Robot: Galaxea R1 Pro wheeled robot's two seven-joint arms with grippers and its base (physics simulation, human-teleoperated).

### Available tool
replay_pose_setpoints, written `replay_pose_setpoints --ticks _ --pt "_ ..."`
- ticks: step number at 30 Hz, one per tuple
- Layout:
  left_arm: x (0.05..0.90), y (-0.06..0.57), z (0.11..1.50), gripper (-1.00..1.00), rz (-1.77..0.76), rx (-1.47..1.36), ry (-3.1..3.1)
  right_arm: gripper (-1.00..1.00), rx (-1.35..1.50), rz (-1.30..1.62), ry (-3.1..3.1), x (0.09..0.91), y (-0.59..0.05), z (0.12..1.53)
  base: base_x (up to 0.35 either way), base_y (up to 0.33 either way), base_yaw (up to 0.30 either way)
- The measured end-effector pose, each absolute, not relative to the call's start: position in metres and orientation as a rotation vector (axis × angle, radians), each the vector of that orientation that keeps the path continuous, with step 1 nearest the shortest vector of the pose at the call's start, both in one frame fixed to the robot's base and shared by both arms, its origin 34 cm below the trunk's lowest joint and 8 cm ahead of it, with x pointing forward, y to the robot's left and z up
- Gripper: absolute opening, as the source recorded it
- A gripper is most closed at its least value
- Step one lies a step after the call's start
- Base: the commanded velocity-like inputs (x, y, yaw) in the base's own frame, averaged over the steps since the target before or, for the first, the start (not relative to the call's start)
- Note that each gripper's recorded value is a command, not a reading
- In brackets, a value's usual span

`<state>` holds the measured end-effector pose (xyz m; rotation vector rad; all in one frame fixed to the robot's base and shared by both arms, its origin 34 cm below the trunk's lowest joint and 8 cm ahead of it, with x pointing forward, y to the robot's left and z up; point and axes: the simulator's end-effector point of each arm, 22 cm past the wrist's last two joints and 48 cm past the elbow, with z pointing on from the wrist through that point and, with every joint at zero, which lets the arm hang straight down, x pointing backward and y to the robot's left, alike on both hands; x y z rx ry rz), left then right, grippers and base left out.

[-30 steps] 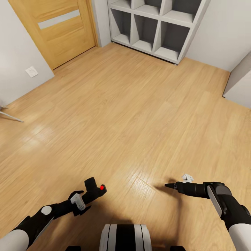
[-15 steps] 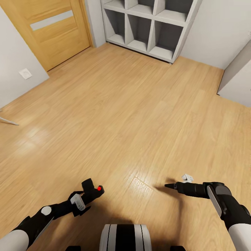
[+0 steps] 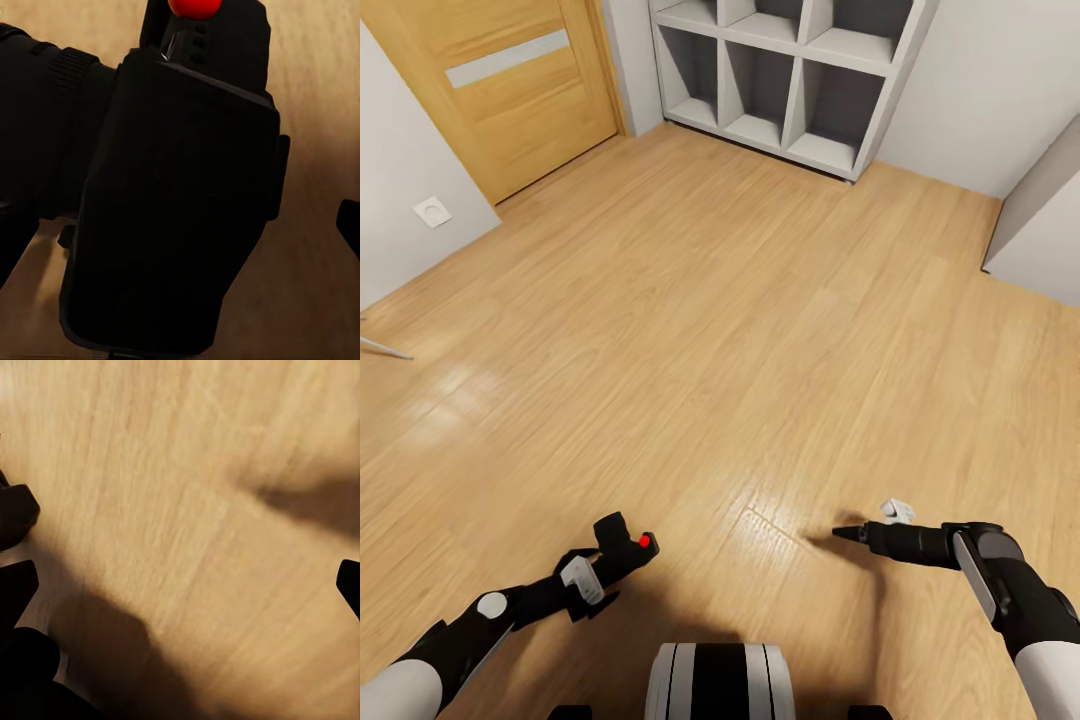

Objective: Attach the digital camera to the camera tripod in the bedroom.

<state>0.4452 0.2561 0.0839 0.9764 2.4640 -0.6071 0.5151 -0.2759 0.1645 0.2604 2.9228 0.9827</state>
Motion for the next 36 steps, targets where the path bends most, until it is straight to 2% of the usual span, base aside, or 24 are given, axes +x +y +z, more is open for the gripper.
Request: replay_pose_setpoints --ticks 36 --pt "0.437 0.268 0.068 1.00 -0.470 1.035 2.507 1.00 0.221 0.973 2.879 0.523 -0.276 0.166 0.000 0.000 0.000"
